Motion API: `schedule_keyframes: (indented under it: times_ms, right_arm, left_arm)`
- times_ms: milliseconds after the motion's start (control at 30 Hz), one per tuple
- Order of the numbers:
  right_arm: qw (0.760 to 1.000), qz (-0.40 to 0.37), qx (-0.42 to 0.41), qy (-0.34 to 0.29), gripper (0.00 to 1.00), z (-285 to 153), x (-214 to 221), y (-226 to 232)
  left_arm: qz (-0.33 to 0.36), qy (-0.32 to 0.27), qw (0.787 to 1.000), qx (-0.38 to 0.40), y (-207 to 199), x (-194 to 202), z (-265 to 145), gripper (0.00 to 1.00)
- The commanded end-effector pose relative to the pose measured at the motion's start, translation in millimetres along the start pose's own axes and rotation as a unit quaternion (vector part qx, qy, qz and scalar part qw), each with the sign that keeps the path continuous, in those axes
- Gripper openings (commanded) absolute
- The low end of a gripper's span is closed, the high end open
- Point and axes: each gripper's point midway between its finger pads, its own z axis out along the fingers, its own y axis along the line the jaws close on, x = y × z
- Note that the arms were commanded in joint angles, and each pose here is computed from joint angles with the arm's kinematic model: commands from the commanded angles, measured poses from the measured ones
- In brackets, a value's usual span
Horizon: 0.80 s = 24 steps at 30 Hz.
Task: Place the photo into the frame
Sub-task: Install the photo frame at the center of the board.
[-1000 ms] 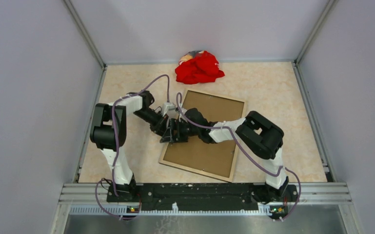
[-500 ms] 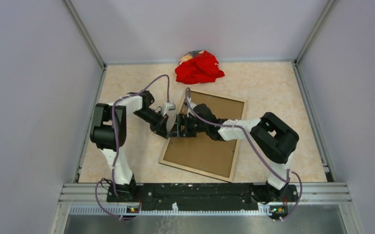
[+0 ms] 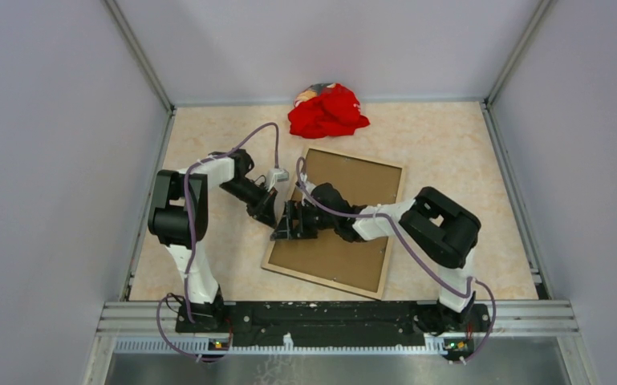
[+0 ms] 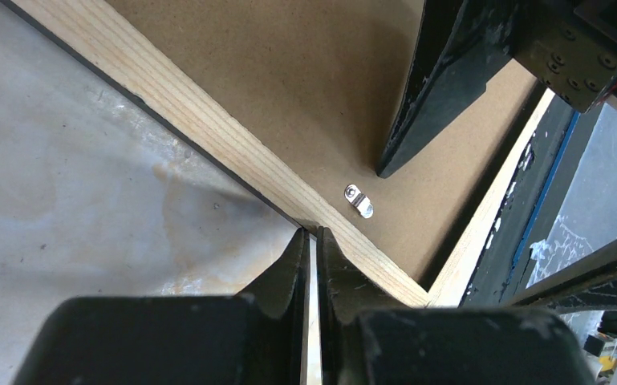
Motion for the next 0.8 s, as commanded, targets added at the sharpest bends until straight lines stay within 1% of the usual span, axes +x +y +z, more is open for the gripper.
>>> schedule_keyframes:
  times_ms: [0,267,767]
  right_arm:
    - [1.0,0.005,0.003,0.013,0.8,11.5,9.2,1.2]
    - [1.0,0.022,0.001,0.005,0.8,19.3,6.4,2.9]
    - [0.999,0.029,0.016,-0.01,0.8,27.6,1.1,-3.9]
  left_arm:
    - [0.038,-0.013,0.999,0.001,-0.7,-10.5,4.5,0.09]
    - [0.039,-0.013,0.999,0.002,-1.7,-10.2,4.3,0.09]
    - [0.042,-0.011,0.999,0.002,-2.0,-8.7,4.4,0.09]
